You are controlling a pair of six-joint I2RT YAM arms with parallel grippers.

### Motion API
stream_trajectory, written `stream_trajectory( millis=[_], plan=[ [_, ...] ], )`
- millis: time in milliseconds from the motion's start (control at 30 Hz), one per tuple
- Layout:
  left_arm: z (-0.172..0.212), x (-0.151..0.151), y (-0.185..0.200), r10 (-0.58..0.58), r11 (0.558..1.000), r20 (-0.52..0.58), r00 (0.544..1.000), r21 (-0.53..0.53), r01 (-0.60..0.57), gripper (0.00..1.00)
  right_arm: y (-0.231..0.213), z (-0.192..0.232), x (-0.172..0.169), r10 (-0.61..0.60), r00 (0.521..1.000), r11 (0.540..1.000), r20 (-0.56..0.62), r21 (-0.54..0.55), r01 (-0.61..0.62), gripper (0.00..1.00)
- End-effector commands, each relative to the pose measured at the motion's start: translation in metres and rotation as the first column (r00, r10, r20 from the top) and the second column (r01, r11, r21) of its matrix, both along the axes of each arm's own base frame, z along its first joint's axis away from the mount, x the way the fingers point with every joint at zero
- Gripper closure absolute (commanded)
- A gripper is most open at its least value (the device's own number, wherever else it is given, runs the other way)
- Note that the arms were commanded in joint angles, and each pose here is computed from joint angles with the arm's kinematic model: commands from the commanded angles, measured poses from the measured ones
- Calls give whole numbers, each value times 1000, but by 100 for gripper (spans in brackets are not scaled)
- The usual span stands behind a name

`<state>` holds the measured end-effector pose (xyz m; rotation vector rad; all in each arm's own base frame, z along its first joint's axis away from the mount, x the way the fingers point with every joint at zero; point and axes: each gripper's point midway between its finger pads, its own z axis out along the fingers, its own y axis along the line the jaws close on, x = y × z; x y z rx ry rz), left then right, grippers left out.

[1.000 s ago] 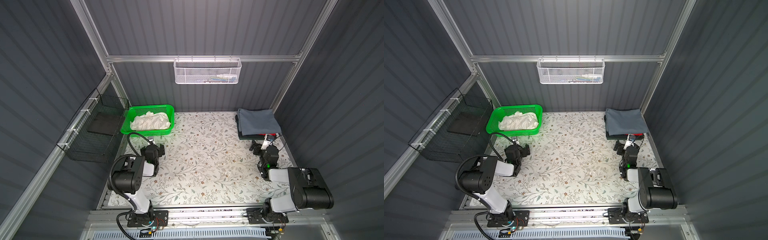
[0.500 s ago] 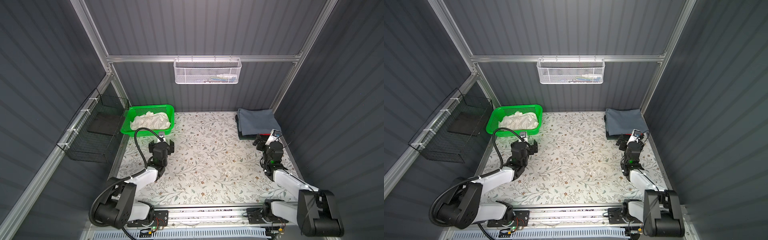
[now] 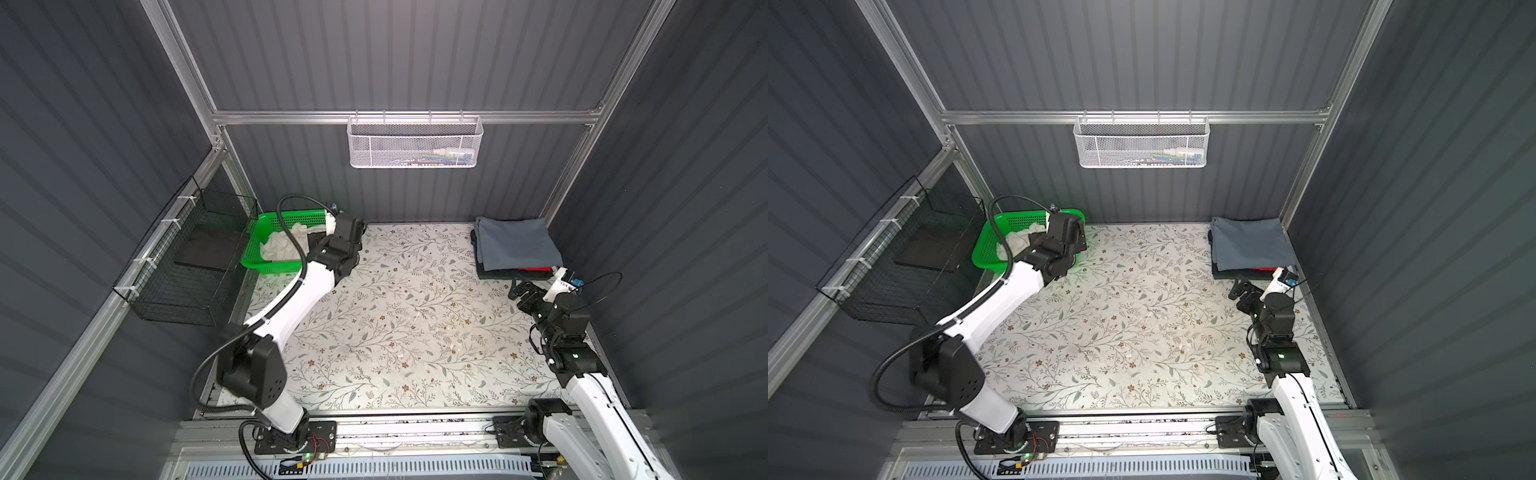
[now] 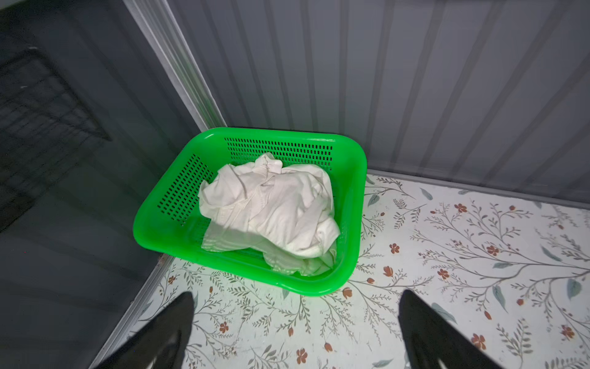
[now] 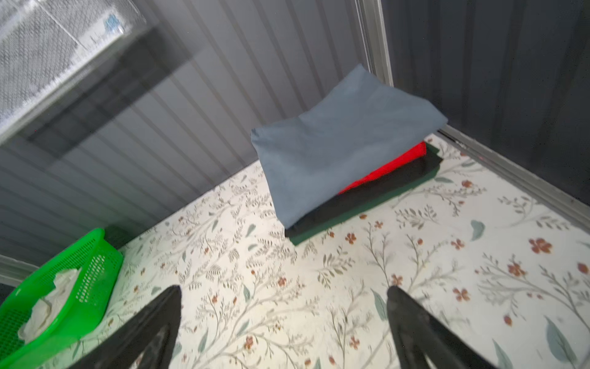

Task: Fold and stack the t-shirts
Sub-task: 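Reach the left gripper into the green basket and grasp the white t-shirt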

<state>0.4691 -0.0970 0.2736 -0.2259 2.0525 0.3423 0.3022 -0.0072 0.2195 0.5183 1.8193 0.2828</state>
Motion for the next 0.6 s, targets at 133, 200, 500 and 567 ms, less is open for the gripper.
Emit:
stream_trajectory(
  millis=[133, 200, 500, 567],
  plan=[
    [-63, 47, 34, 16, 989, -268, 963, -138, -55, 0, -9, -27, -35, -55, 984, 998, -169, -20, 52, 1],
    [-70, 62, 42, 31, 987, -293, 956, -140, -75, 0, -8, -25, -39, -58, 986, 998, -158, 12, 60, 1],
    [-141, 108, 79, 66, 963, -407, 911, -212, -164, 0, -2, -28, -45, -46, 989, 993, -138, 101, 60, 1],
    [-157, 112, 82, 65, 963, -433, 899, -208, -170, 0, -1, -32, -45, -43, 985, 993, -165, 105, 61, 1]
  ],
)
